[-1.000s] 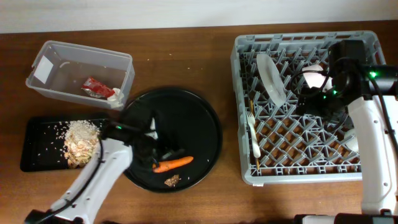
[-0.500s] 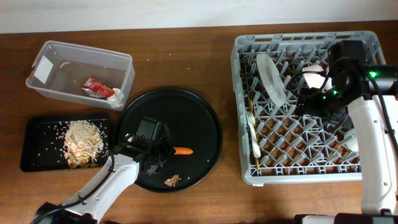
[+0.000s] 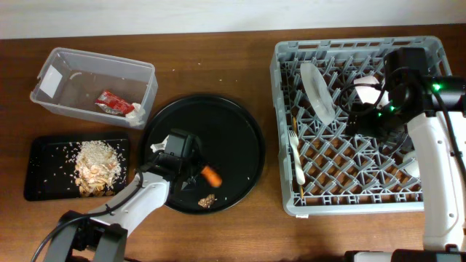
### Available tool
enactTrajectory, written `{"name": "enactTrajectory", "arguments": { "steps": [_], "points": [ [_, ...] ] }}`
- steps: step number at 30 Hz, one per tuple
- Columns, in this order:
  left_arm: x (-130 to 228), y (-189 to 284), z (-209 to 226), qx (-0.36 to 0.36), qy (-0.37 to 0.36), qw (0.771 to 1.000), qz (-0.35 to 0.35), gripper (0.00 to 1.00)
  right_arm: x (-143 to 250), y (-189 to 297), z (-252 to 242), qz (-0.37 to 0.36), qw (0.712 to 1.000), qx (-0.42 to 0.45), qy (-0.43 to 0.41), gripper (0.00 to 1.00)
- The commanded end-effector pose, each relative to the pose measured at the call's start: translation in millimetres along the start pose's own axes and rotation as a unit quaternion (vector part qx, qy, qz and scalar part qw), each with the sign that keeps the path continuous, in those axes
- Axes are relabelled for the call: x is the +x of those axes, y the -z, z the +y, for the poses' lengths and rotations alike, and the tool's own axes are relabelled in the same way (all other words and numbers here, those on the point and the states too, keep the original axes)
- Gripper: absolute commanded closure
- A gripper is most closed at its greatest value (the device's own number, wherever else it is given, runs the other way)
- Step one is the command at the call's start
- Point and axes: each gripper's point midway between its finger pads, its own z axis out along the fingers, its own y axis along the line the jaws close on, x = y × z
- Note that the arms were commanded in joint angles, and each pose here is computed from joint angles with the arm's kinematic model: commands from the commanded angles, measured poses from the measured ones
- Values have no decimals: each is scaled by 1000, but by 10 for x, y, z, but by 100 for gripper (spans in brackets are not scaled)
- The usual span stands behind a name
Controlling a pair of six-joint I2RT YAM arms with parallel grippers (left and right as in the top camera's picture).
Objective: Sort waste into correct bins and load items into the dishwasher rack
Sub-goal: 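Grasp the carrot and drop it on the black tray, left gripper, then grasp the brown scrap and drop it on the black tray, left gripper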
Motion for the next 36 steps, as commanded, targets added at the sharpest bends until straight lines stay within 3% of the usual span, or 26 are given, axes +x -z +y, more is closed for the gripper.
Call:
{"name": "enactTrajectory", "arguments": {
  "steps": [1,4,6,10,11,14,17,20,22,26,28,29,30,31,34,36],
  "points": [
    [-37,-43,139,-26,-3,999,-18,74,15,-23,0,6,1000,-1,-1,8],
    [-63,-41,154,-30,-4,999,-26,73,18,-23,-2,7,1000,-1,-1,8],
    [-104,-32,112,-26,-45,998,-30,81,21,-23,-2,7,1000,-1,-1,9],
    [-672,449,15,-18,-124,989,-79,85,28,-23,-5,9,1000,0,-1,8],
    [-1010,778,75,-16,-108,987,-118,85,28,-23,-5,9,1000,0,-1,8],
    [-1489,1180,502,-35,-32,983,-180,85,27,-23,-5,8,1000,0,-1,8],
    [-1989,1495,1304,-90,83,963,-241,85,28,-23,-5,9,1000,0,-1,9],
    [-2125,1601,1804,-136,146,945,-259,85,28,-23,-5,9,1000,0,-1,8],
    [-2154,1392,2143,-170,180,940,-236,85,29,-23,-4,9,1000,-1,-1,8],
    [-2150,1021,2333,-189,189,942,-202,84,39,-23,-7,11,1000,0,-1,8],
    [-2121,944,2375,-194,191,943,-191,71,38,-23,-7,11,1000,0,-1,8],
    [-2119,939,2378,-194,191,943,-190,56,39,-23,-8,11,1000,0,-1,9],
    [-2118,938,2377,-194,191,943,-190,55,39,-23,-7,11,1000,0,-1,8],
    [-2126,935,2347,-187,190,945,-189,44,39,-23,-8,11,1000,0,-1,8],
    [-2288,1171,2106,-163,156,954,-196,33,42,-23,-8,11,1000,0,-1,8],
    [-2310,1415,1613,-110,105,971,-186,31,37,-23,-6,11,1000,0,-1,8]
  ]
}}
